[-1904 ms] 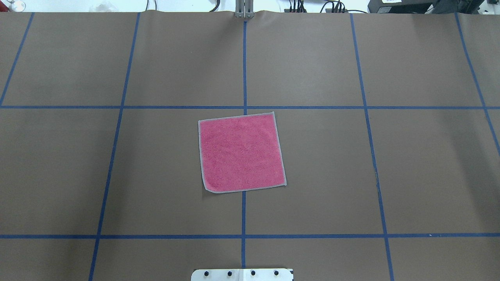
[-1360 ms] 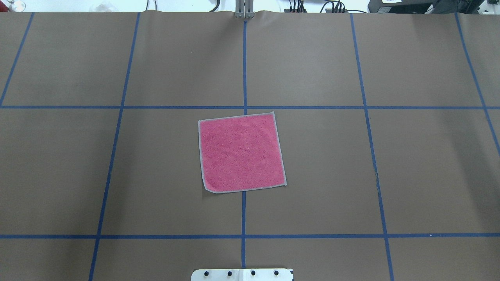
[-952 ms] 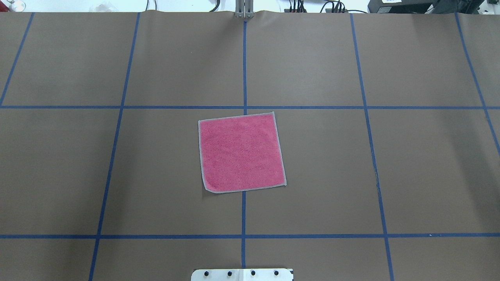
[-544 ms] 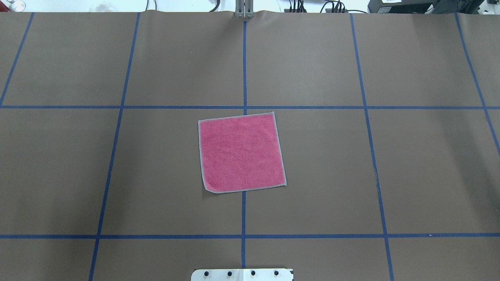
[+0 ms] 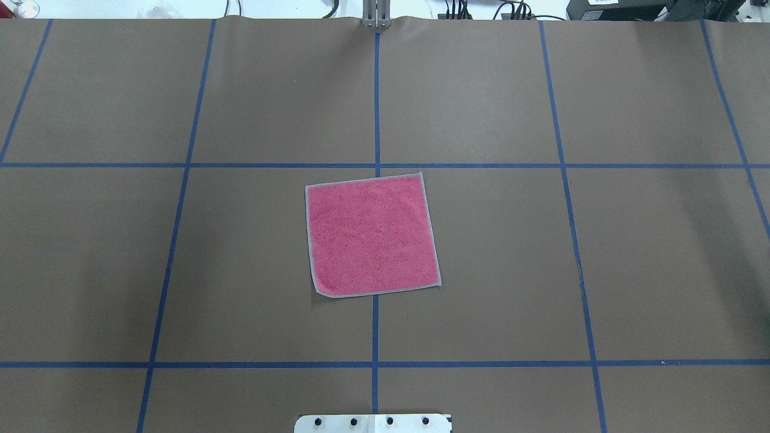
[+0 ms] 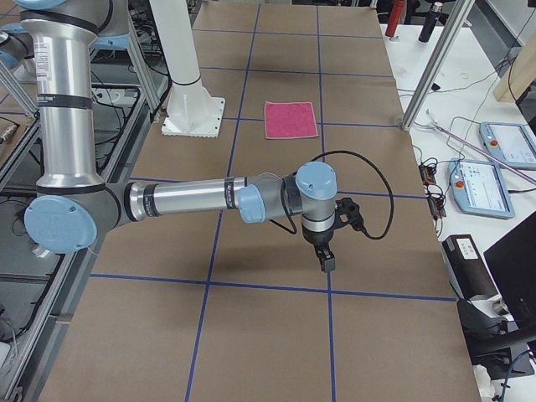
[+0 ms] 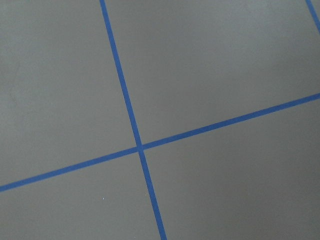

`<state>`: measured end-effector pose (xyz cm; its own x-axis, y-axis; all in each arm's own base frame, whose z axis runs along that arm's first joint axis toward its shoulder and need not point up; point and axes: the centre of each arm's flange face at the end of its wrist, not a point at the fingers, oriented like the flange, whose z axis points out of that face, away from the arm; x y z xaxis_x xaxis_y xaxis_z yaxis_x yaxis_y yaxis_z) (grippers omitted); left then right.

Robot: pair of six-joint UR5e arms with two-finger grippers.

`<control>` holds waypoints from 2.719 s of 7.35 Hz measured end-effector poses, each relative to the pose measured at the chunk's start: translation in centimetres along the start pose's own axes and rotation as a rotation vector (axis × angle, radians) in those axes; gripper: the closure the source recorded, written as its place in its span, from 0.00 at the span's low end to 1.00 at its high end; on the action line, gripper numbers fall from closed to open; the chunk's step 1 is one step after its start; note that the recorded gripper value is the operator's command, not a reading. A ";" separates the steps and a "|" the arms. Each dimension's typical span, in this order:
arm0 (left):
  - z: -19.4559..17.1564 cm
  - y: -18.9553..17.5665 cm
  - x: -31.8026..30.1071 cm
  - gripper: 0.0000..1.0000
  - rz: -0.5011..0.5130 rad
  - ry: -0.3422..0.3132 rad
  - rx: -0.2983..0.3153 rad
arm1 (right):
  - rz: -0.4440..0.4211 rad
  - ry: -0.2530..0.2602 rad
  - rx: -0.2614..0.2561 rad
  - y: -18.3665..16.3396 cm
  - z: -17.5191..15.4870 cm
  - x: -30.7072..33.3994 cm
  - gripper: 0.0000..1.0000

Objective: Fold towel twice with both arms

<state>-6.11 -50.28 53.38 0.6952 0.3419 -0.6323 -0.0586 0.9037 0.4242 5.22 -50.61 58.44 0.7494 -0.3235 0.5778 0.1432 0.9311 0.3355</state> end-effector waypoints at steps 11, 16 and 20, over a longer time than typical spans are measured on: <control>10.3 -3.2 29.8 0.00 -0.417 0.387 0.022 | 0.554 -0.314 0.163 -4.4 1.6 -22.6 0.03; 14.4 1.3 48.6 0.01 -0.650 0.453 0.036 | 0.852 -0.380 0.209 -1.8 4.6 -39.9 0.05; 17.7 2.2 59.5 0.03 -0.951 0.386 0.011 | 0.967 -0.409 0.261 1.1 7.1 -48.3 0.05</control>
<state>47.80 -32.58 28.19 0.1725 -0.4534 -0.8744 0.4040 0.8422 -0.3570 -35.37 -35.16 36.21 0.1912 0.4520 0.8713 -0.5716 0.7729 -0.2756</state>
